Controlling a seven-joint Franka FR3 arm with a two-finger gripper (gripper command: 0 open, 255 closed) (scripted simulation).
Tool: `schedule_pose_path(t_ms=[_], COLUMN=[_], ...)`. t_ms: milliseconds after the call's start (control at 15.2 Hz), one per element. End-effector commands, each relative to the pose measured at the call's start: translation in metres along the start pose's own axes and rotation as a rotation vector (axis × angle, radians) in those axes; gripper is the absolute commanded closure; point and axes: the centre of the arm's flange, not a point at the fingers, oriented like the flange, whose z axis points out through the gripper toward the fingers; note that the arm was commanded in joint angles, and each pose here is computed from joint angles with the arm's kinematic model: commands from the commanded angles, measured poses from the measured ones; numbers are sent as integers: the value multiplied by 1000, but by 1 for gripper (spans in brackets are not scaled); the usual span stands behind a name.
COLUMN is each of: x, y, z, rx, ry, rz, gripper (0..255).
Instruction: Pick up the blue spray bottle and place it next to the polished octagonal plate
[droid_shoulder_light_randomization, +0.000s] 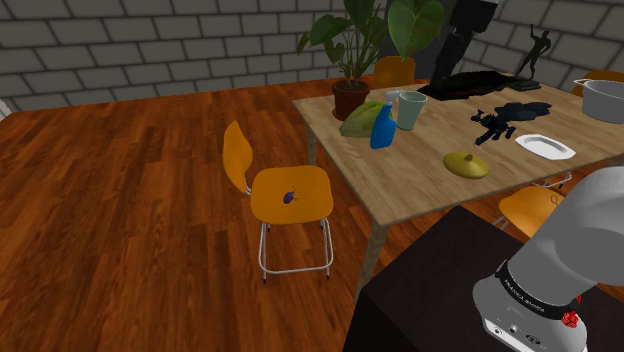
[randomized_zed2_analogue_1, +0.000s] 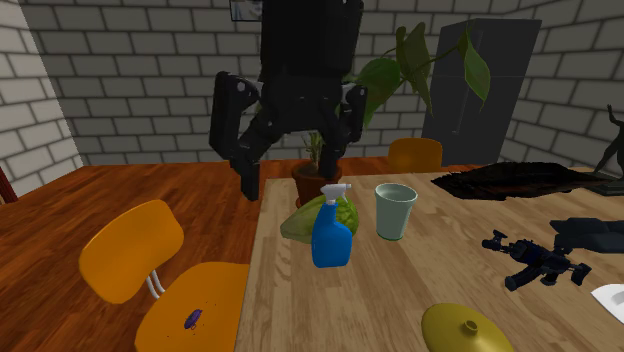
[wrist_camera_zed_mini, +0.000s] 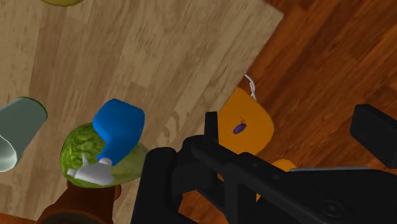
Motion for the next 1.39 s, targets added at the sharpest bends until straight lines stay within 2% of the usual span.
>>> schedule_pose_path(t_ms=[0,660,1320], x=[7,69,159], y=[22,127,207], z=[11,62,118], rx=[-3,-11,-20], ry=[-11,-67,-122], rz=[-73,-407,-740], gripper=[0,0,0])
